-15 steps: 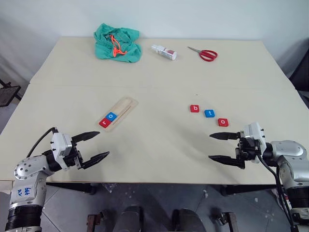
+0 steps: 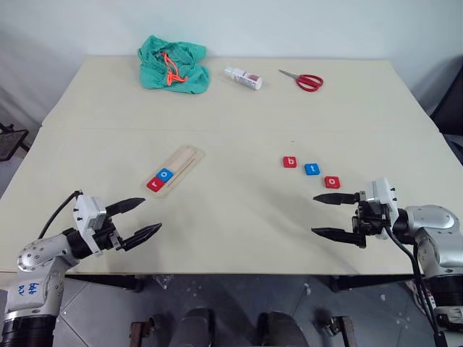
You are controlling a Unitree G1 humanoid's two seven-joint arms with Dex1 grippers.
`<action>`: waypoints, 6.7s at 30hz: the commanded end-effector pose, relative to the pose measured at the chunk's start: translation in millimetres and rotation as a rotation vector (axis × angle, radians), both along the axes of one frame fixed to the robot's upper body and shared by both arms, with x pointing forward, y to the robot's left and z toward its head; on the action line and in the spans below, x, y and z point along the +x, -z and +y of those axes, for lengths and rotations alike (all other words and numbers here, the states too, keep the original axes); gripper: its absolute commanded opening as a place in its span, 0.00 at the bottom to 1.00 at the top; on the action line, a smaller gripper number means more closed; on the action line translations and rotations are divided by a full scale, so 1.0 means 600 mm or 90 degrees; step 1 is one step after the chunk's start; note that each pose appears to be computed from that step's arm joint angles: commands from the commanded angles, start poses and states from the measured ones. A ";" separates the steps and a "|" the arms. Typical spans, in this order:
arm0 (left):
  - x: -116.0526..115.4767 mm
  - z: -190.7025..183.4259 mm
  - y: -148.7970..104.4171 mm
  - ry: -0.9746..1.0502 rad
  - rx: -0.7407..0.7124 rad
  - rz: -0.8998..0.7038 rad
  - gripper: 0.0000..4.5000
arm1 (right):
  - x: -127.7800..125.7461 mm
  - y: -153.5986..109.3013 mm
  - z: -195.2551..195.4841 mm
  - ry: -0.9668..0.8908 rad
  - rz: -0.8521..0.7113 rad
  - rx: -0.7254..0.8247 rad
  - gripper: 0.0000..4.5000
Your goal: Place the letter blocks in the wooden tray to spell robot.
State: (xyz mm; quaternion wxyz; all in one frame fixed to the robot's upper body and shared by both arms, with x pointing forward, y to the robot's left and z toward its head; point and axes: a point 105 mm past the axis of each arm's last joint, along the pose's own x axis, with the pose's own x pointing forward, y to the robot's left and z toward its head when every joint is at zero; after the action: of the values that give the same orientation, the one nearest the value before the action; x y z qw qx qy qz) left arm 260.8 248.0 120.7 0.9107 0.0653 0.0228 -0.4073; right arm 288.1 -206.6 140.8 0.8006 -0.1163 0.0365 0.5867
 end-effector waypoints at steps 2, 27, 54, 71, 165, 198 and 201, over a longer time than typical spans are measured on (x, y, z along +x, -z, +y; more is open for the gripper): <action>-0.023 0.021 -0.025 -0.044 0.019 -0.052 1.00 | 0.007 -0.023 0.008 -0.022 -0.026 0.007 0.99; 0.147 -0.011 -0.030 -0.154 0.073 0.073 1.00 | -0.001 -0.029 0.030 -0.027 -0.037 0.013 0.99; 0.153 -0.055 0.019 -0.057 0.153 0.143 0.76 | 0.003 -0.027 0.031 -0.005 -0.040 0.019 1.00; 0.085 -0.257 0.001 0.325 0.221 0.039 0.76 | -0.038 -0.019 -0.011 -0.076 -0.012 -0.021 1.00; 0.044 -0.179 -0.022 0.411 0.050 -0.176 0.99 | -0.006 -0.028 -0.034 0.485 -0.044 0.106 1.00; -0.023 -0.130 -0.001 0.318 0.062 -0.175 0.99 | 0.243 -0.023 0.104 0.583 0.036 0.086 1.00; -0.026 -0.131 0.000 0.313 0.063 -0.175 0.99 | 0.248 -0.014 0.106 0.595 0.037 0.079 1.00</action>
State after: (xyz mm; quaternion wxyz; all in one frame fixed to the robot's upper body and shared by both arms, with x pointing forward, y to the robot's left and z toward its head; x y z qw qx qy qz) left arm 248.5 170.0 112.6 0.7759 0.1614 -0.0802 -0.6046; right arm 434.1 -145.7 141.1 0.9811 -0.0200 0.0903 0.1703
